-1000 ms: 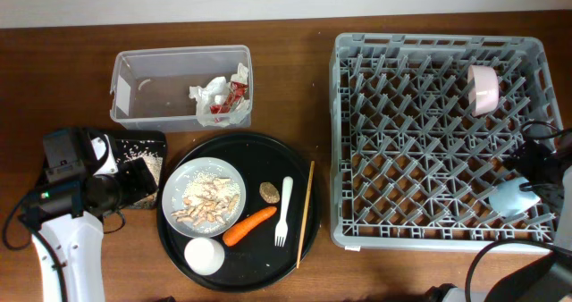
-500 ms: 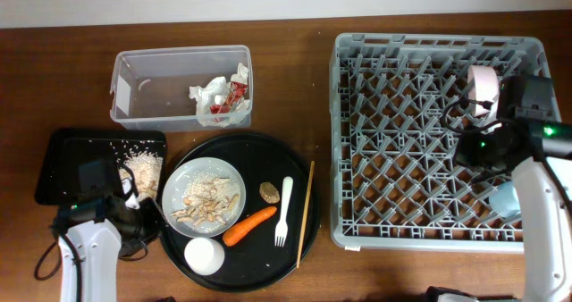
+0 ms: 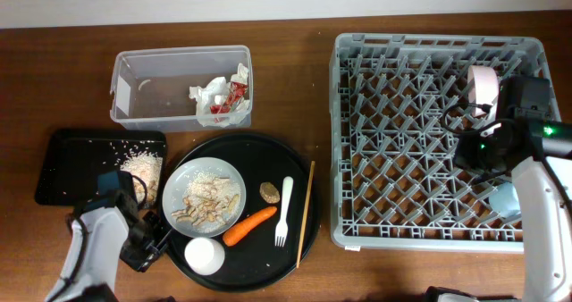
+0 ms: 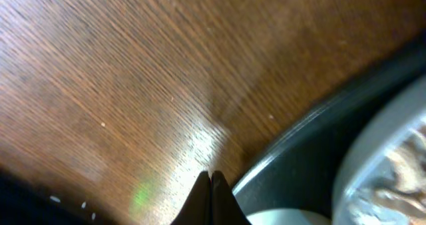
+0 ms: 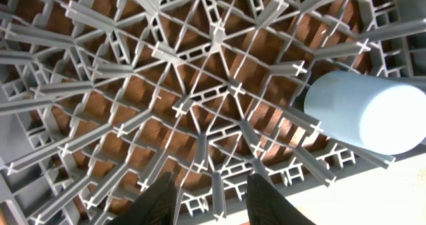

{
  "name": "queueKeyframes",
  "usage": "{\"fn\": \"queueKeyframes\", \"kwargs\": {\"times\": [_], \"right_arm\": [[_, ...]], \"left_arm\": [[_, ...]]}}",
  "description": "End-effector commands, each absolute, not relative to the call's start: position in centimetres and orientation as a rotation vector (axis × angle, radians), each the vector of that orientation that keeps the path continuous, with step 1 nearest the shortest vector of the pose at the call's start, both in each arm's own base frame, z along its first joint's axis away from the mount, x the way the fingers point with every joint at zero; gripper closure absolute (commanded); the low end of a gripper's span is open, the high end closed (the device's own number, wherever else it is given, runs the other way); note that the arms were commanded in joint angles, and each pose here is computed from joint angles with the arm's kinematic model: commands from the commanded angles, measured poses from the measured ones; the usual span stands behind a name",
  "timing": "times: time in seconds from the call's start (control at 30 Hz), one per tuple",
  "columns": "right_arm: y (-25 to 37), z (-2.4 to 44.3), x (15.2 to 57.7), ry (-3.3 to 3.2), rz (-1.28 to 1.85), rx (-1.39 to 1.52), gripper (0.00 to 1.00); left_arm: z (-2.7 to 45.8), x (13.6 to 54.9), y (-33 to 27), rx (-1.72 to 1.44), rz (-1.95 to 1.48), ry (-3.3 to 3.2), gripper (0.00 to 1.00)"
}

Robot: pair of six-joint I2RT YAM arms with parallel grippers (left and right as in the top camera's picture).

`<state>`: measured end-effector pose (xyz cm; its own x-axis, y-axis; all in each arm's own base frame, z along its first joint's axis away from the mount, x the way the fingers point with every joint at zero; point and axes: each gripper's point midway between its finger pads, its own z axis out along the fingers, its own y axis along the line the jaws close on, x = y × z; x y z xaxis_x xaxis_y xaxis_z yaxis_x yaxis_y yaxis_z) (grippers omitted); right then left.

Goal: Sort waste into correct bins and load items into the dishwasher rack
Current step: 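Carry the light blue cup to the rack's right side and place it, then grasp the white cup from the round tray with the right gripper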

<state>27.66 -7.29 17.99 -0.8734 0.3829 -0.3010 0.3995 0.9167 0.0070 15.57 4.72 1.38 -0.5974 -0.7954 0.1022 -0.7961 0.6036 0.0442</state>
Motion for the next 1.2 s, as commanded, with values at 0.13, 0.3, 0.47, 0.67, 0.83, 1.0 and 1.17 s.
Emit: {"fn": "queueKeyframes", "kwargs": {"times": [0.13,0.3,0.47,0.67,0.83,1.0,1.17], "right_arm": [[-7.4,18.4,27.8,2.77,-0.097,0.565,0.61],[-7.4,18.4,27.8,2.769,-0.097,0.564,0.61],[-7.3,18.4,27.8,2.771,-0.097,0.564,0.61],[-7.1,20.6,27.7,2.732,-0.077,0.552,0.39],[3.6,24.0,27.8,2.699,0.473,-0.189,0.29],[19.2,23.0,23.4,2.569,0.543,-1.032,0.19],[32.8,16.6,20.7,2.472,0.527,-1.358,0.18]], "left_arm": [[0.2,18.2,3.1,1.25,0.243,-2.784,0.99],[0.8,20.7,2.1,1.234,0.417,-2.848,0.99],[2.4,23.3,2.2,1.168,0.437,-2.955,0.99],[7.5,26.4,5.0,1.031,0.279,-3.128,0.99],[10.4,25.4,7.5,0.852,0.003,-3.178,0.51],[10.4,23.2,9.6,0.997,-0.234,-3.061,0.21],[10.4,22.4,11.1,1.125,-0.237,-3.01,0.14]]}}
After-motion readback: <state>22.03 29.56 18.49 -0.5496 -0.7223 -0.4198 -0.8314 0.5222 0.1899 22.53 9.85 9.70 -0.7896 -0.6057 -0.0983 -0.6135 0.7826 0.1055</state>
